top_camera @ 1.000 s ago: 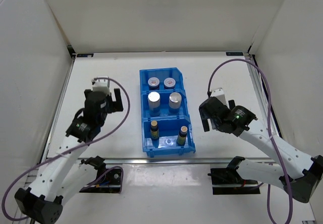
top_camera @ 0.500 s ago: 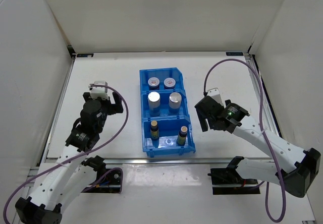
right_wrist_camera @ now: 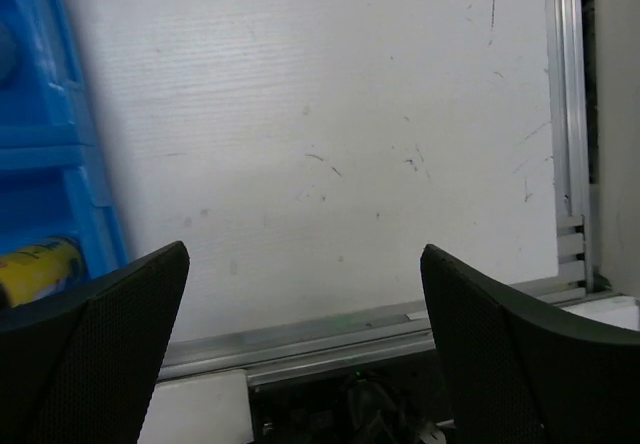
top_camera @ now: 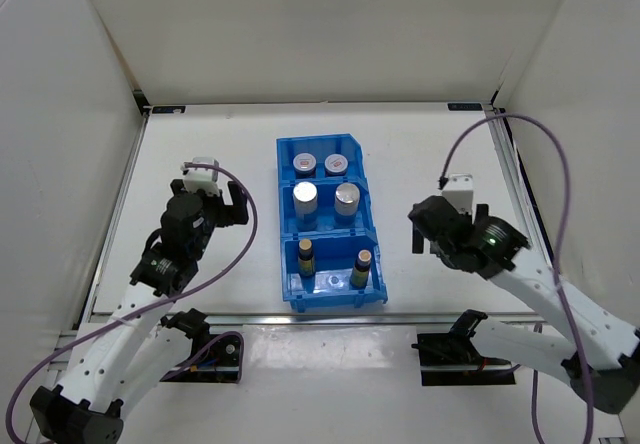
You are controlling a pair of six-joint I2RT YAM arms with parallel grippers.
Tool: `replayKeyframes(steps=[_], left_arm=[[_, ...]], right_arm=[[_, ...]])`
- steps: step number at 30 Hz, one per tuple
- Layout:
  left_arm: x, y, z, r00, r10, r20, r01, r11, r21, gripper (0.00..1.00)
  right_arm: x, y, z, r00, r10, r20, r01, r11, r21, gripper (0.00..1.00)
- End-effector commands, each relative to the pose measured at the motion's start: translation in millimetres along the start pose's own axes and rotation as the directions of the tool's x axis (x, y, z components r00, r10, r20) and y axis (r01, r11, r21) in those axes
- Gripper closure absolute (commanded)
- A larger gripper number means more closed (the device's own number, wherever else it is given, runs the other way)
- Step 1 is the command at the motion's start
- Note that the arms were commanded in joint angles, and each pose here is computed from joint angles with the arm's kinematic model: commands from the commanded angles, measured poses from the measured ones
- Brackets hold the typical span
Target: Organize the condiment bottles
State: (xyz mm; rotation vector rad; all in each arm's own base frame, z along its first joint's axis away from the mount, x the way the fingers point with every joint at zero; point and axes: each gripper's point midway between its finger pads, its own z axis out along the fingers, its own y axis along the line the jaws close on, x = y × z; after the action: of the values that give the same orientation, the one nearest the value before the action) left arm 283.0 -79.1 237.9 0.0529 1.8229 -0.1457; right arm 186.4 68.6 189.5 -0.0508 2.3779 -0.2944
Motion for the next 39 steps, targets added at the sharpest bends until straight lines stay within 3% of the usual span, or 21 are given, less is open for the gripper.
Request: replayKeyframes(steps=[1,4,7,12,18,24,28,33,35,39], left_arm=[[-12,-10,-1,1.0,-0.024,0.01,0.023,0.999,0.048,0.0],[-12,-12,-1,1.0,-0.024,0.008,0.023,0.998,0.057,0.0],[-12,-12,-1,1.0,-0.024,0.008,0.023,0.998,0.057,0.0],[-9,-12,1,1.0,-0.021,0.0,0.021,0.998,0.056,0.0],[-5,-12,5,1.0,-0.016,-0.019,0.017,0.998,0.053,0.0],[-1,-13,10,0.999,-0.01,-0.04,0.012,0.999,0.05,0.0],[1,-13,12,0.999,-0.008,-0.049,0.01,0.999,0.048,0.0],[-3,-13,7,0.999,-0.007,-0.051,0.01,0.999,0.048,0.0],[-9,-12,2,0.999,-0.023,-0.029,0.024,0.998,0.051,0.0],[-10,-10,-2,1.0,-0.027,-0.014,0.027,0.999,0.043,0.0]], right_arm=[[-18,-10,-21,0.977,0.167,0.13,-0.157,0.984,-0.088,0.0],[-9,14,-27,0.97,0.168,0.174,-0.109,0.945,-0.308,0.0],[-4,17,-29,0.956,0.209,0.207,-0.118,0.917,-0.381,0.0],[0,9,-19,0.944,0.253,0.21,-0.175,0.927,-0.331,0.0],[16,23,-7,0.967,0.221,0.124,-0.173,0.933,-0.315,0.0],[-1,24,-28,0.957,0.249,0.147,-0.176,0.905,-0.387,0.0],[-17,-12,-42,0.947,0.249,0.204,-0.19,0.944,-0.271,0.0],[-31,-53,-58,0.955,0.147,0.257,-0.117,0.985,-0.129,0.0],[-35,-73,-67,0.935,0.178,0.307,-0.154,0.983,-0.101,0.0],[-31,-99,-88,0.88,0.288,0.379,-0.231,0.954,-0.19,0.0]])
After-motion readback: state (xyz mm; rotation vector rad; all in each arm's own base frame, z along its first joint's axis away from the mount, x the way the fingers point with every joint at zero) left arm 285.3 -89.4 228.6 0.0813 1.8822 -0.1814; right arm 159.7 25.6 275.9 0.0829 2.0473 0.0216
